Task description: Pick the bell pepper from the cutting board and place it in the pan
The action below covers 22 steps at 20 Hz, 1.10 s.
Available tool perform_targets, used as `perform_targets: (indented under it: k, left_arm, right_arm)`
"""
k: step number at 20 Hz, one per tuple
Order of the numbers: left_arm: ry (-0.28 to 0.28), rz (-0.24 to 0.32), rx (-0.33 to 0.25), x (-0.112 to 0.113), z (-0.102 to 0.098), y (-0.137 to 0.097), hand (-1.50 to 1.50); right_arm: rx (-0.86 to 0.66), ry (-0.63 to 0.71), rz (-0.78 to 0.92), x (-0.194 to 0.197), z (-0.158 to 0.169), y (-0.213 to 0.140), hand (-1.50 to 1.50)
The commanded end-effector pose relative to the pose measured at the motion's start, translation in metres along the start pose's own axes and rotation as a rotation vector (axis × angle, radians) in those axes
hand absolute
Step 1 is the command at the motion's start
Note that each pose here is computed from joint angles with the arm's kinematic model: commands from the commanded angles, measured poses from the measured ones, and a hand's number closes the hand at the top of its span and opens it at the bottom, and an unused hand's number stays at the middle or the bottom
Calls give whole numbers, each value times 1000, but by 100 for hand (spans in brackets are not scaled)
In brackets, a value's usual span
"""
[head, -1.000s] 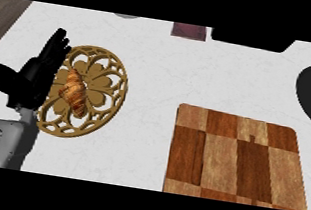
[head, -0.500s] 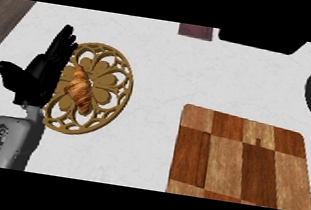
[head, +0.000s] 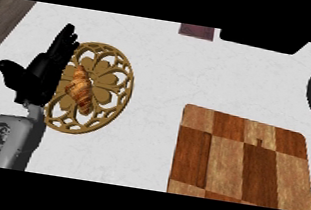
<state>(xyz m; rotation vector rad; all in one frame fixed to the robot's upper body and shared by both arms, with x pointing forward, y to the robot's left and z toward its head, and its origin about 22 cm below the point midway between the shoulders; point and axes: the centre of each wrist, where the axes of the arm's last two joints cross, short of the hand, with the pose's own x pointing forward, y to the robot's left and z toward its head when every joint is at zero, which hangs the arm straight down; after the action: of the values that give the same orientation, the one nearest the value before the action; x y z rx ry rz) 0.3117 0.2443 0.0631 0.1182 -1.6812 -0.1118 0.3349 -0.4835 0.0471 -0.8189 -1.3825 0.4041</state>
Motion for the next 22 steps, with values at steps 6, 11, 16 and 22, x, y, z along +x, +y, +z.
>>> perform_targets:
  k: [6, 11, 16, 22]
  left_arm:
    - [15, -13, 28, -6, 4, 11, 0]
    - [31, -10, 49, -11, 8, 11, 0]
    - [59, -16, 66, -12, 4, 36, 0]
    - [74, -13, 94, -19, 18, 29, 0]
  right_arm:
    - [-185, -140, -295, -10, 6, -29, -150]
    - [-102, -150, -466, -38, 30, -56, -150]
    - [-24, -227, -567, -63, 58, -82, -150]
    - [-9, -253, -578, -95, 104, -116, -150]
